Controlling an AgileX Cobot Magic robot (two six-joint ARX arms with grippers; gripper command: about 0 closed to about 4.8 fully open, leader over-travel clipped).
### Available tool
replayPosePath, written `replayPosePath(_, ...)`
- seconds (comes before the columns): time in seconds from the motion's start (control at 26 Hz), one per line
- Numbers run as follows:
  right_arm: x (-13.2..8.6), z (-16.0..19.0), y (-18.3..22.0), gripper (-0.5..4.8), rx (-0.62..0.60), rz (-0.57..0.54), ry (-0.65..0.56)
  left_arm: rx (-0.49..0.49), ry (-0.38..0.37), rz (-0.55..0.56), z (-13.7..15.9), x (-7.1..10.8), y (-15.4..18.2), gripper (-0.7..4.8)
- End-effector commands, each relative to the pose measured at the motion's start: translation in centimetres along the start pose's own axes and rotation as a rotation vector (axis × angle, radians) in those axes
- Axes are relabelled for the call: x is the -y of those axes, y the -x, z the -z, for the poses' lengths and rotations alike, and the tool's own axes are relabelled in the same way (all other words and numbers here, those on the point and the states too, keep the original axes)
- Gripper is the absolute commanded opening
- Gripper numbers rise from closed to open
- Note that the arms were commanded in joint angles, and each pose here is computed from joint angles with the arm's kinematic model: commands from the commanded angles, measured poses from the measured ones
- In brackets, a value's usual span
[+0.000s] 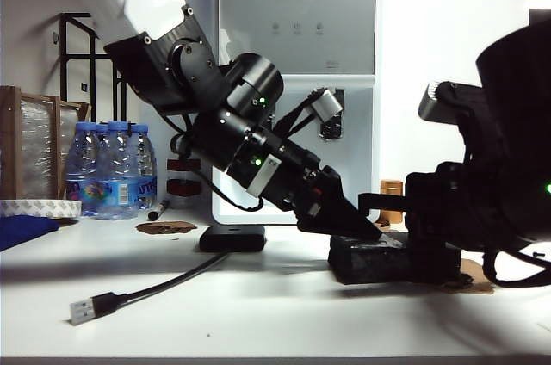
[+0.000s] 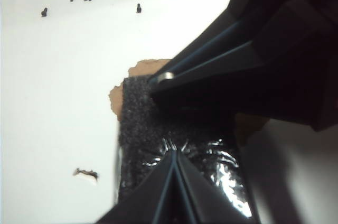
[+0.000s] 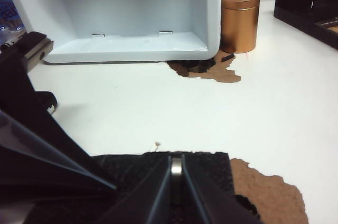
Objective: Take the USB flash drive out of the black sponge and insert it into the slot on top of the black USB adpator box.
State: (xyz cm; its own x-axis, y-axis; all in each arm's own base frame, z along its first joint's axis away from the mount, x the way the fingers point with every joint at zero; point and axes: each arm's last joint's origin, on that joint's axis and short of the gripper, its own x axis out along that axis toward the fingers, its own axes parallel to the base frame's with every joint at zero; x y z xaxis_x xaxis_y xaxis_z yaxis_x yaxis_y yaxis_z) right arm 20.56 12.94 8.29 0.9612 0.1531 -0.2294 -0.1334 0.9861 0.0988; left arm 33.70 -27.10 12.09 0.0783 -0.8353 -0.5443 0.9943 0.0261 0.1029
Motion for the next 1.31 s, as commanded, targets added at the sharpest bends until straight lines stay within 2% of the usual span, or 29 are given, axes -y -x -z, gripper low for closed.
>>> replayPosePath(0.04, -0.1, -0.3, -0.1, 0.48, 0.023, -0.002, -0.014, -0.07, 0.041, 0.001, 1.1, 0.3, -0.3, -0.04)
replayPosePath(0.19, -0.1, -0.3, -0.1, 0.43, 0.026, -0.003, -0.016, -0.07, 0.042, 0.001, 1.1, 0.3, -0.3, -0.04)
replayPosePath(0.27, -0.1, -0.4, -0.1, -0.05, 0.03, -0.003, -0.018, -0.07, 0.042, 0.001, 1.1, 0.3, -0.3, -0.04)
replayPosePath(0.5, -0.3, -1.6, 0.2, -0.04, 0.079, -0.014, -0.029, -0.071, 0.043, 0.002, 1.2, 0.3, -0.3, -0.04)
replayPosePath(0.77, -0.5, -4.9, 1.1, -0.04, 0.218, -0.033, 0.006, -0.065, 0.039, 0.003, 1.1, 0.4, -0.3, -0.04)
replayPosePath(0.85, -0.6, -6.0, 1.6, -0.04, 0.264, -0.039, 0.002, -0.039, 0.036, 0.006, 0.9, 0.3, -0.3, -0.04)
replayPosePath(0.96, -0.6, -7.9, 2.5, -0.04, 0.346, -0.049, -0.015, 0.021, 0.05, -0.048, 0.1, -0.4, -0.3, -0.04)
replayPosePath(1.0, -0.4, -9.4, 3.2, -0.04, 0.41, -0.067, -0.027, 0.082, 0.05, -0.098, -0.7, -1.0, 0.1, -0.04)
replayPosePath(1.12, 0.5, -12.0, 4.4, -0.04, 0.492, -0.294, -0.02, 0.215, 0.067, -0.183, -2.8, -2.2, 1.6, -0.04)
replayPosePath(1.15, 1.4, -13.5, 4.9, -0.04, 0.488, -0.429, -0.063, 0.293, 0.089, -0.226, -4.2, -2.7, 3.0, -0.04)
replayPosePath(1.23, 2.3, -14.8, 5.2, -0.04, 0.456, -0.52, -0.084, 0.345, 0.099, -0.267, -5.5, -3.1, 4.5, -0.04)
replayPosePath(1.31, 3.0, -16.3, 5.6, -0.04, 0.426, -0.6, -0.049, 0.373, 0.095, -0.31, -6.6, -3.4, 6.2, -0.04)
